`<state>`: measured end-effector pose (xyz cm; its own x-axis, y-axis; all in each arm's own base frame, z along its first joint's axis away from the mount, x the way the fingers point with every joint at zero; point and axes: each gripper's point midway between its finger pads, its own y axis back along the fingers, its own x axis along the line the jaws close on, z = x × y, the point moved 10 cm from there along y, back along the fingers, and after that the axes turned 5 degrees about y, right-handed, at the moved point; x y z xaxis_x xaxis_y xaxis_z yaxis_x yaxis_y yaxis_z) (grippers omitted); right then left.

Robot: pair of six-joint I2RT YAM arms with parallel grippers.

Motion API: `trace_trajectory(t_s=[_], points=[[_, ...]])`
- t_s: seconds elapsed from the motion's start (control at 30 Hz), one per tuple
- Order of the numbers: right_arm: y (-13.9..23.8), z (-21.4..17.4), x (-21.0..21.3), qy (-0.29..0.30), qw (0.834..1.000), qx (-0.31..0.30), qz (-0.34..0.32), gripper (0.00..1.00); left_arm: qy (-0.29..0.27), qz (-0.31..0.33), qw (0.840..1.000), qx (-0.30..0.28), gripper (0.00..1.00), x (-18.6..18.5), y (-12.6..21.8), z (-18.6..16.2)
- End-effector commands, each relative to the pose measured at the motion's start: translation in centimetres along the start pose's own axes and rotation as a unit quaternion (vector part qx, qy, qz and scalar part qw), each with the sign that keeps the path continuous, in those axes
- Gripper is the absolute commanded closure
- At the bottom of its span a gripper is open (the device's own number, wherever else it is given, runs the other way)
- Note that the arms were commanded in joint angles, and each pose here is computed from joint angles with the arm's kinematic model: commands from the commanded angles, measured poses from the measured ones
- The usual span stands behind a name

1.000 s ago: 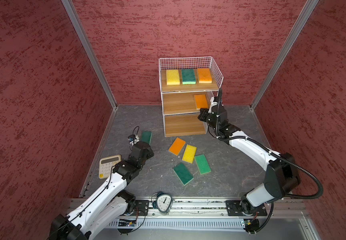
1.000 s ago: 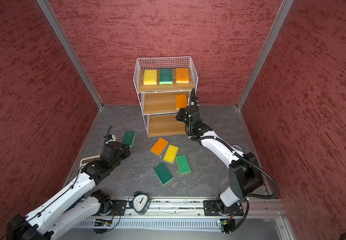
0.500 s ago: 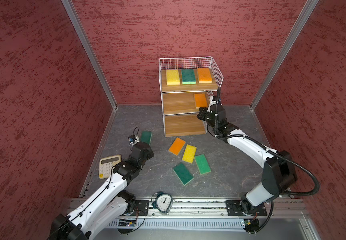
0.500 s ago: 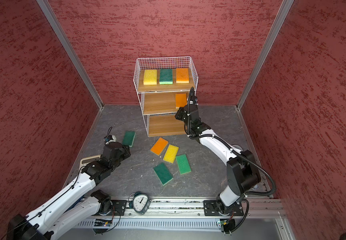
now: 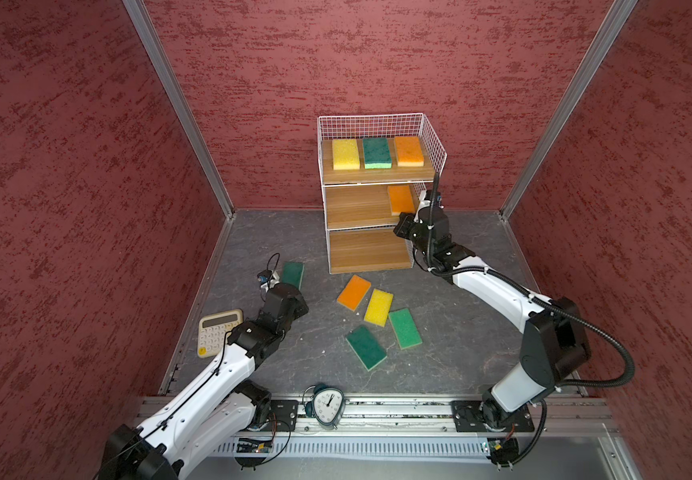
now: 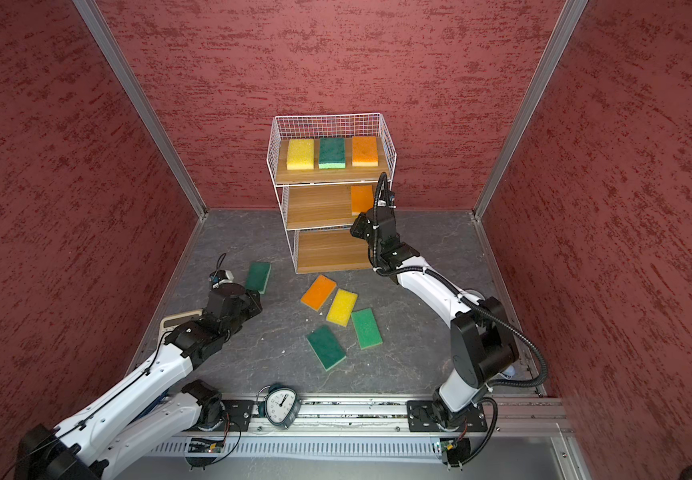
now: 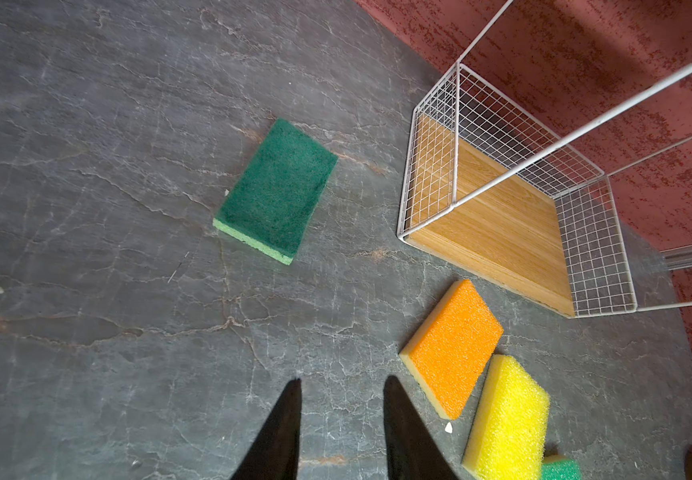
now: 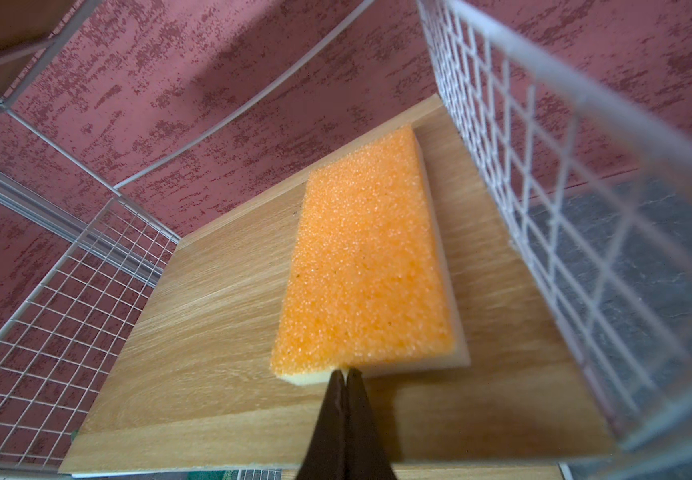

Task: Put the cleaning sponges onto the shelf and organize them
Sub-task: 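Open the right gripper and draw it back from the shelf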

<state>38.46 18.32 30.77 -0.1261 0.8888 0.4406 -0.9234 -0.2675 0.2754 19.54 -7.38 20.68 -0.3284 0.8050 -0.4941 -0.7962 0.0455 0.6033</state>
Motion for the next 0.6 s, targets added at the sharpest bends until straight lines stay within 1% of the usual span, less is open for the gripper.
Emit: trace_trajectory(t_s=[0.0, 0.27, 0.53, 0.57], points=[[0.1, 1.1, 0.3, 0.003, 1.000, -0.018, -0.001, 1.00, 0.009, -0.005, 1.000, 0.002, 0.65, 0.0, -0.3, -0.1], [1.7, 1.3, 0.0, 0.012, 1.000, -0.023, 0.000, 1.00, 0.009, -0.005, 1.000, 0.004, 0.65, -0.1, -0.2, 0.0], [4.8, 2.0, -0.1, 0.020, 0.999, -0.030, 0.009, 1.00, -0.003, 0.006, 1.000, 0.006, 0.65, -0.2, 0.6, 0.4], [5.8, 2.6, 0.0, 0.019, 0.999, -0.039, 0.014, 1.00, -0.004, 0.005, 1.000, 0.005, 0.65, -0.3, 0.7, 0.5]])
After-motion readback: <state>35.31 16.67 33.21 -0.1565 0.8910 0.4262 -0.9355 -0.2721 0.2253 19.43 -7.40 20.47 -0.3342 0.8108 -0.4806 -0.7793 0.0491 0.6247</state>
